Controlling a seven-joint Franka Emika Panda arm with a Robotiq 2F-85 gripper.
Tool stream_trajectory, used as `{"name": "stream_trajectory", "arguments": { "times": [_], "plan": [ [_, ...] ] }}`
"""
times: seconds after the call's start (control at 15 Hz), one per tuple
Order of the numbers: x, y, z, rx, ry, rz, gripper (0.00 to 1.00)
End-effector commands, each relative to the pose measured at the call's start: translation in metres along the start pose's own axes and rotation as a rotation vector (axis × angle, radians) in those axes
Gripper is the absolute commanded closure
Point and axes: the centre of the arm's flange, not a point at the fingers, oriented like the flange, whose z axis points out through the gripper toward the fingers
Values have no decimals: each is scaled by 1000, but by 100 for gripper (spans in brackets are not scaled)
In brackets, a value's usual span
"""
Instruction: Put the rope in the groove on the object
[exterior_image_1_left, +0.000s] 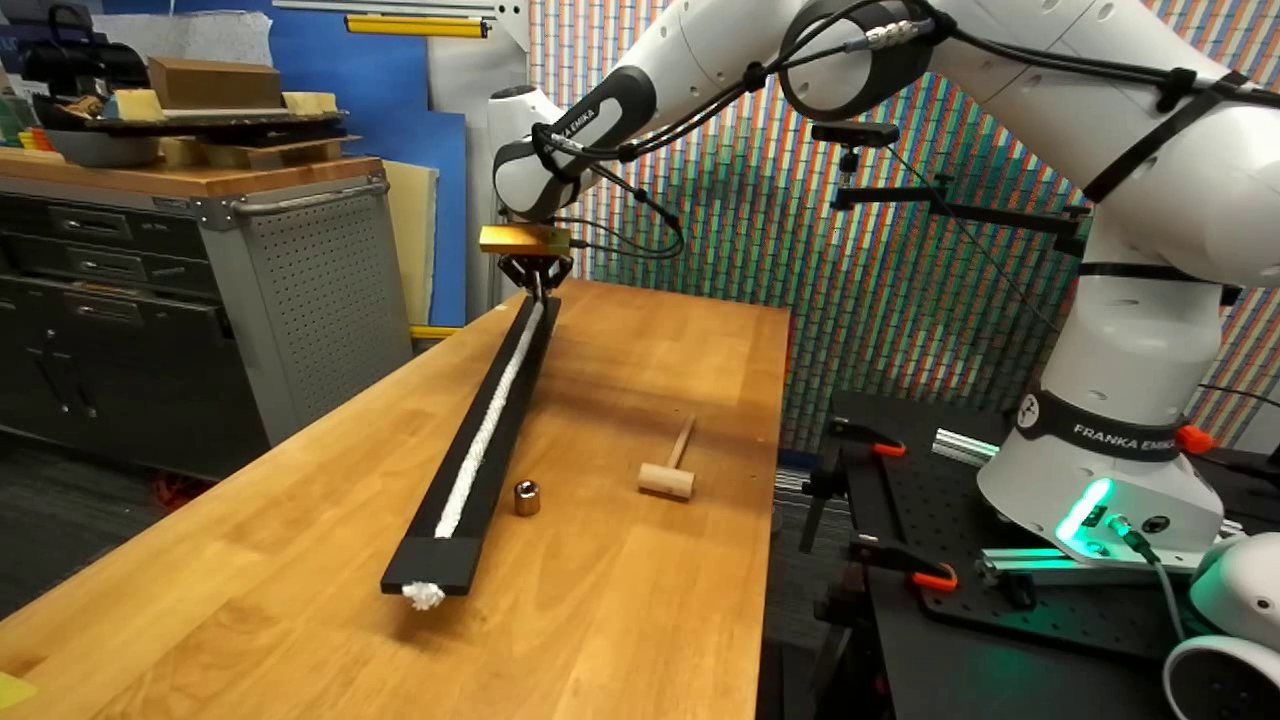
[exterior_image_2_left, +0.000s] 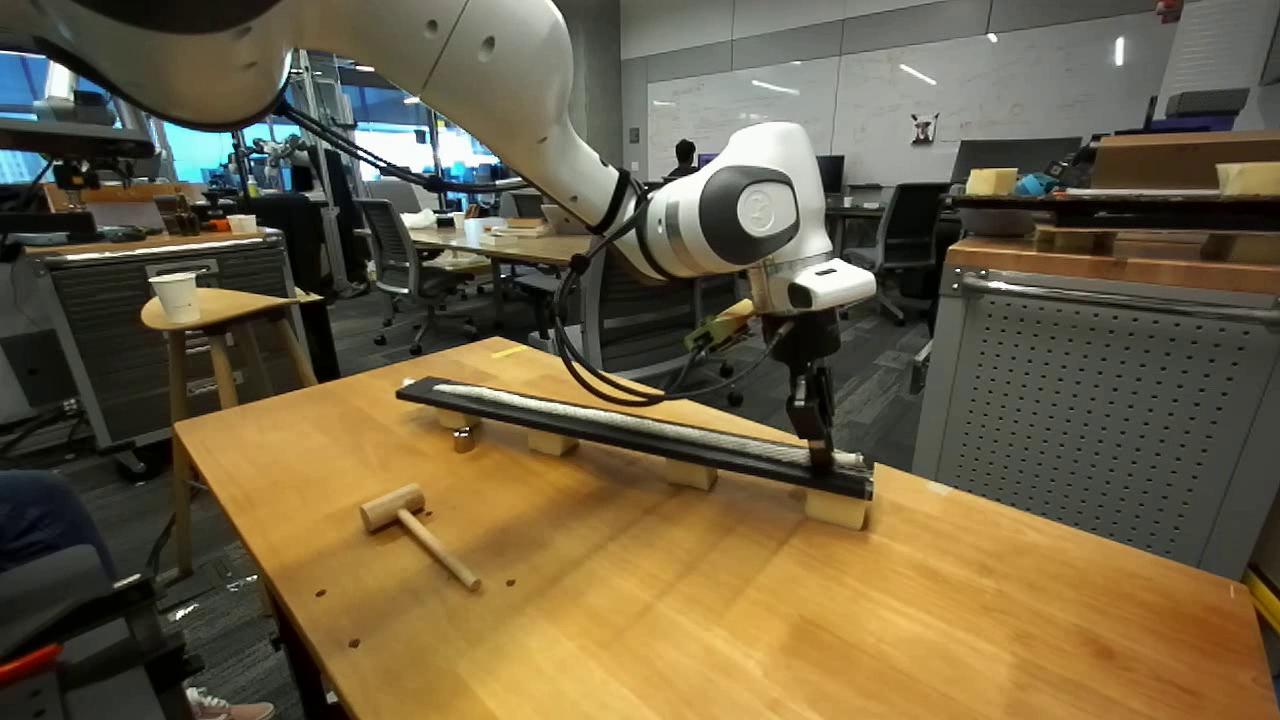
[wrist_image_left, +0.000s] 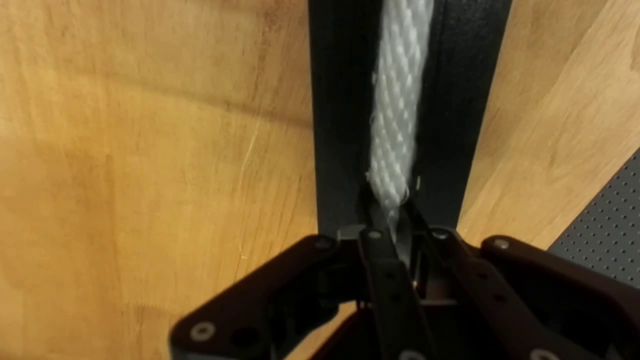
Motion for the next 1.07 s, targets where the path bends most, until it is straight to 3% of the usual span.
{"name": "stream_trajectory", "arguments": {
  "times": [0.0, 0.07, 0.13, 0.73, 1.0],
  "plan": [
    [12, -11, 2, -8, 20, 11, 97],
    [13, -11, 1, -6, 18, 14, 97],
    [13, -11, 1, -6, 18, 13, 72],
    [21, -9, -5, 7, 21, 29, 3],
    [21, -12, -14, 16, 19, 18, 0]
  ]
}}
